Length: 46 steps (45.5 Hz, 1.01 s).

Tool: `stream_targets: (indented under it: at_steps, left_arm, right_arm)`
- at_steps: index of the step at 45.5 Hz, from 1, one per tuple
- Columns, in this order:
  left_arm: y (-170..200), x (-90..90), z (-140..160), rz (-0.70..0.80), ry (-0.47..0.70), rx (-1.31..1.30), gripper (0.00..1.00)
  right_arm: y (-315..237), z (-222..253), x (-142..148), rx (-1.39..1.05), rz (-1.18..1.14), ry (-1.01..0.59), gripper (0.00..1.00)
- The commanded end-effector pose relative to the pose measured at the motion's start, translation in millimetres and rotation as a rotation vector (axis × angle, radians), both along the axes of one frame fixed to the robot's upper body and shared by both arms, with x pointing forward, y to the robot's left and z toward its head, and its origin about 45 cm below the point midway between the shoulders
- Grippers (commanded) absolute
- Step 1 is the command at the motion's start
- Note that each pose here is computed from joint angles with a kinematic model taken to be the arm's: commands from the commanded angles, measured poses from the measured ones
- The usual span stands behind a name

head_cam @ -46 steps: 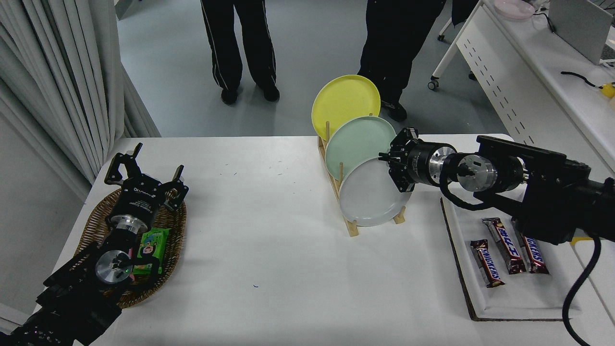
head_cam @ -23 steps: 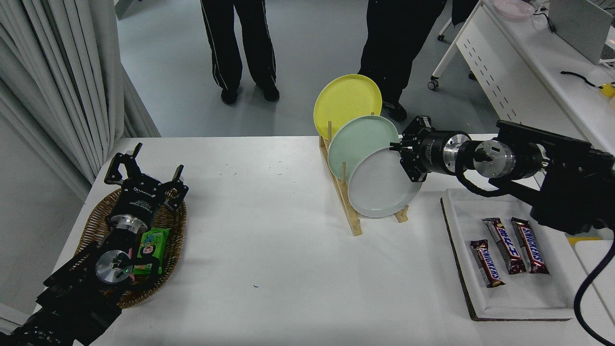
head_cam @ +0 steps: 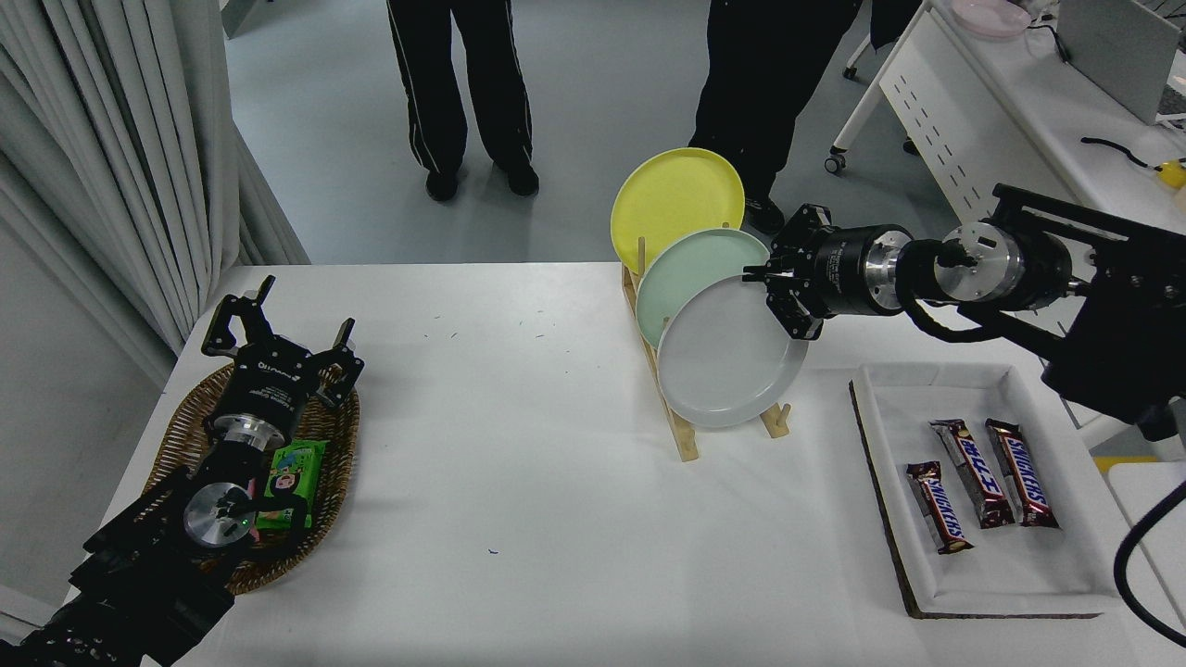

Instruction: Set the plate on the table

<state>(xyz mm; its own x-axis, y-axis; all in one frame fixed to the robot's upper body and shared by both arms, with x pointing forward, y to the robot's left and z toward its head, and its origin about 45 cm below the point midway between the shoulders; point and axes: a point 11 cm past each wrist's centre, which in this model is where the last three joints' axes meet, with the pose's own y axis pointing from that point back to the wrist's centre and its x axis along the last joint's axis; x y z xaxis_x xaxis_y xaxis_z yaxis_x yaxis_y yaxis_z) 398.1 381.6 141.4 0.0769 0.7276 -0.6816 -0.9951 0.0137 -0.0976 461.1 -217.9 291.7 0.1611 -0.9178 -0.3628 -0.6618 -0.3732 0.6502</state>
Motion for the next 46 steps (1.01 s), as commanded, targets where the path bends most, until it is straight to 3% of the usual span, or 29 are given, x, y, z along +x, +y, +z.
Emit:
stream_targets:
  at_steps: [1,17,33,40,46]
  left_arm:
    - [0.1,-0.1,-0.1,0.0,0.0,0.0,1.0]
    - [-0.3,0.1,0.2,-0.001,-0.001,0.0,1.0]
    - [0.1,-0.1,-0.1,0.0,0.0,0.0,1.0]
    - [0.1,-0.1,-0.1,0.0,0.0,0.0,1.0]
    - [0.2,0.0,-0.2,0.001,0.001,0.001,1.0]
  right_arm:
    - [5.6,25.8,2.8,0.065,-0.028,0.009,0.0]
    - [37.3,54.6,-9.2,0.232,-0.098,0.145,0.0]
    - [82.7,2.3,-44.2,0.141,-0.165,0.396,0.0]
    - [78.2,-17.9,-55.9,0.085,-0.228,0.484,0.0]
    - [93.2,-23.9,-63.7,0.156,-0.237,0.594,0.0]
